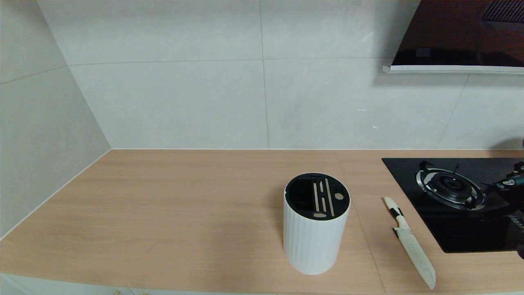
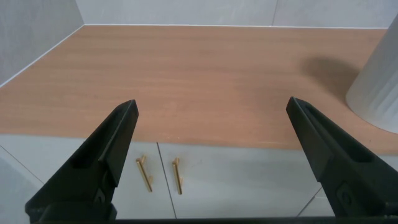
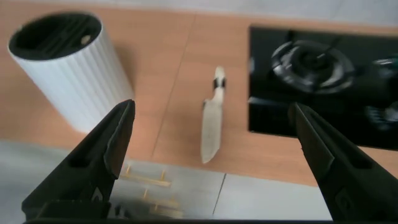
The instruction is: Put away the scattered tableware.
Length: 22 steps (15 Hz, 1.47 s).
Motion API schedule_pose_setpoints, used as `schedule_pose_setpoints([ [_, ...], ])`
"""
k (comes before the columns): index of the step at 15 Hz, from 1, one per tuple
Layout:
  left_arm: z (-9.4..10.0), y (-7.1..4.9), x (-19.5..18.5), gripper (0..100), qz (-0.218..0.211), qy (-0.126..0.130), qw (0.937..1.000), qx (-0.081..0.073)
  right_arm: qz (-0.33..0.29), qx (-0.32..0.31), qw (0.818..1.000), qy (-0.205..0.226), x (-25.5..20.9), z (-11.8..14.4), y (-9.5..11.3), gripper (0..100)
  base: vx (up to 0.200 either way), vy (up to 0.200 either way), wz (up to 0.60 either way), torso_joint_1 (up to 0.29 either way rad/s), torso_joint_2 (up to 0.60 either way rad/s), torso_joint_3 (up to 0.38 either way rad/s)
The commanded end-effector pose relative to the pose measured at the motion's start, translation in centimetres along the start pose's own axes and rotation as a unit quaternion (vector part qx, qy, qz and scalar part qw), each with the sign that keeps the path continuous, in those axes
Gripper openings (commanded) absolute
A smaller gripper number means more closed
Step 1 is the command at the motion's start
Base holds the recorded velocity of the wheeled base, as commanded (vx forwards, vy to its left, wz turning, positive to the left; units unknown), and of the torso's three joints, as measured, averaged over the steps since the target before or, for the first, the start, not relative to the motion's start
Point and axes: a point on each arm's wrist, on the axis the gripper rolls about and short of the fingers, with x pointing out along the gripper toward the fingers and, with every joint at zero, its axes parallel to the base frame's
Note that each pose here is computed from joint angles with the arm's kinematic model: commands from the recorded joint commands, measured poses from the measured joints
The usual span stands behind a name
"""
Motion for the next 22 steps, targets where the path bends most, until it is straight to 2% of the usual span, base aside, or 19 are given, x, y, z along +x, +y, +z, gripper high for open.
schedule_pose_setpoints([
  [1, 0.0, 0.0, 0.0, 100, 0.000, 0.000, 1.0000, 0.000, 0.017, -0.003, 0.996, 0.086, 5.5, 0.9, 0.2, 100, 0.000, 0.000, 0.00, 0.000, 0.00, 0.000],
  [6, 0.0, 0.0, 0.0, 100, 0.000, 0.000, 1.0000, 0.001, 0.015, -0.002, 0.988, 0.151, 13.1, -0.2, 0.2, 100, 0.000, 0.000, 0.00, 0.000, 0.00, 0.000],
  [8, 0.0, 0.0, 0.0, 100, 0.000, -0.001, 1.0000, 0.001, 0.012, -0.001, 0.988, 0.153, 15.2, -0.8, 0.1, 100, 0.000, 0.000, 0.00, 0.000, 0.00, 0.000],
  [10, 0.0, 0.0, 0.0, 100, 0.001, 0.000, 1.0000, 0.000, -0.006, -0.004, 0.986, 0.164, 18.7, -2.2, 0.1, 100, 0.000, 0.000, 0.00, 0.000, 0.00, 0.000],
  [15, 0.0, 0.0, 0.0, 100, 0.001, 0.000, 1.0000, 0.001, -0.020, -0.008, 0.976, 0.215, 22.9, -6.3, 0.1, 100, 0.000, 0.000, 0.00, 0.000, 0.00, 0.000],
  [19, 0.0, 0.0, 0.0, 100, 0.001, 0.000, 1.0000, 0.000, -0.024, -0.008, 0.974, 0.224, 25.5, -9.1, 0.1, 100, 0.000, 0.000, 0.00, 0.000, 0.00, 0.000],
  [22, 0.0, 0.0, 0.0, 100, 0.000, 0.000, 1.0000, 0.000, -0.029, -0.006, 0.979, 0.202, 26.9, -10.1, -0.1, 100, 0.000, 0.000, 0.00, 0.000, 0.00, 0.000],
])
